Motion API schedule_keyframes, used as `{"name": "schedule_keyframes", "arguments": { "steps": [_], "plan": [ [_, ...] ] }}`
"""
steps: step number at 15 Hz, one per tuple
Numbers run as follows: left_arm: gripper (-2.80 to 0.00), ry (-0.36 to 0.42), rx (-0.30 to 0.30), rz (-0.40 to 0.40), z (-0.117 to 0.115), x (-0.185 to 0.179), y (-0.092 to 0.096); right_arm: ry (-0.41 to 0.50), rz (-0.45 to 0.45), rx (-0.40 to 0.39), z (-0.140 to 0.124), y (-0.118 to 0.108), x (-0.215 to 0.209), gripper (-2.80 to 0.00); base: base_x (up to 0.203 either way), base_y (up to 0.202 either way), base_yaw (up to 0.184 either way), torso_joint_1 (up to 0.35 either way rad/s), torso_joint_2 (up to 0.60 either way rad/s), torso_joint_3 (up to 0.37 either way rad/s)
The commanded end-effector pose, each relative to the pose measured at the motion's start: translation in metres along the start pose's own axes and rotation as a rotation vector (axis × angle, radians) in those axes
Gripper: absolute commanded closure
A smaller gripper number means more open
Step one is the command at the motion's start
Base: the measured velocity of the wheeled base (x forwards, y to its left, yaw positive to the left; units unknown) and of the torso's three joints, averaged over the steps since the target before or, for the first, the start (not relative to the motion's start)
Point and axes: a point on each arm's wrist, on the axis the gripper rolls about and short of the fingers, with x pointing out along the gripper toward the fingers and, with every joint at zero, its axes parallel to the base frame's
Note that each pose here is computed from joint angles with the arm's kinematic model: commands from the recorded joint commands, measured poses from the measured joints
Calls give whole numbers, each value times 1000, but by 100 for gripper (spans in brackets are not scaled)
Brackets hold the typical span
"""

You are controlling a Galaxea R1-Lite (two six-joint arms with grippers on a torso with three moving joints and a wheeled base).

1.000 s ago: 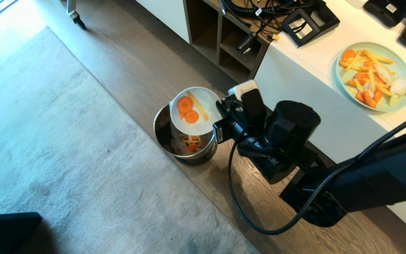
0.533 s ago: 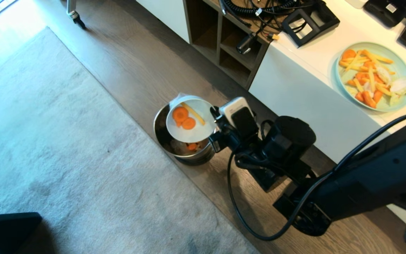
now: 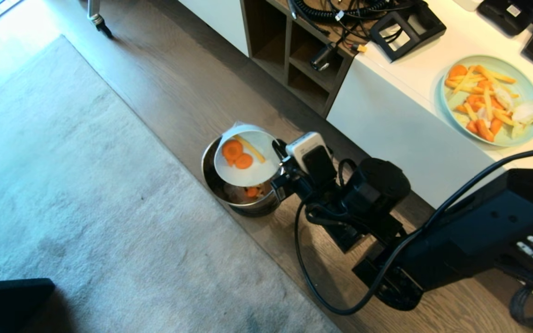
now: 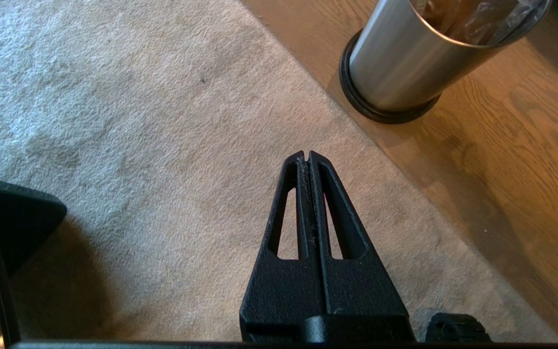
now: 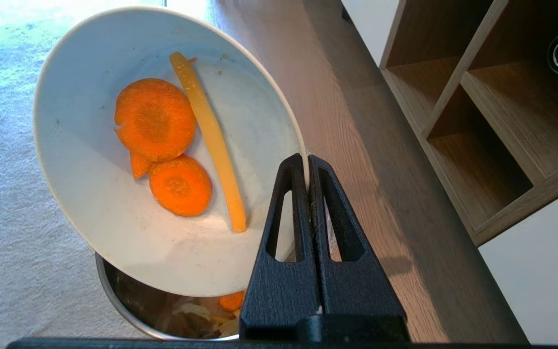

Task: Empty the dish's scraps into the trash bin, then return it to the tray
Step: Pour the leftover food from the bowl into the trash can

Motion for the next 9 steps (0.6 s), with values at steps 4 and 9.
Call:
{"name": "schedule_keyframes", "arguments": {
  "steps": [4, 9],
  "plan": [
    [0, -1, -1, 0, 0, 0, 0, -62, 55, -40, -1, 2, 0, 0, 0, 0, 0, 0, 0, 0],
    [0, -1, -1, 0, 0, 0, 0, -142, 117, -203, -13, -16, 11, 0, 0, 0, 0, 0, 0, 0]
  ]
}}
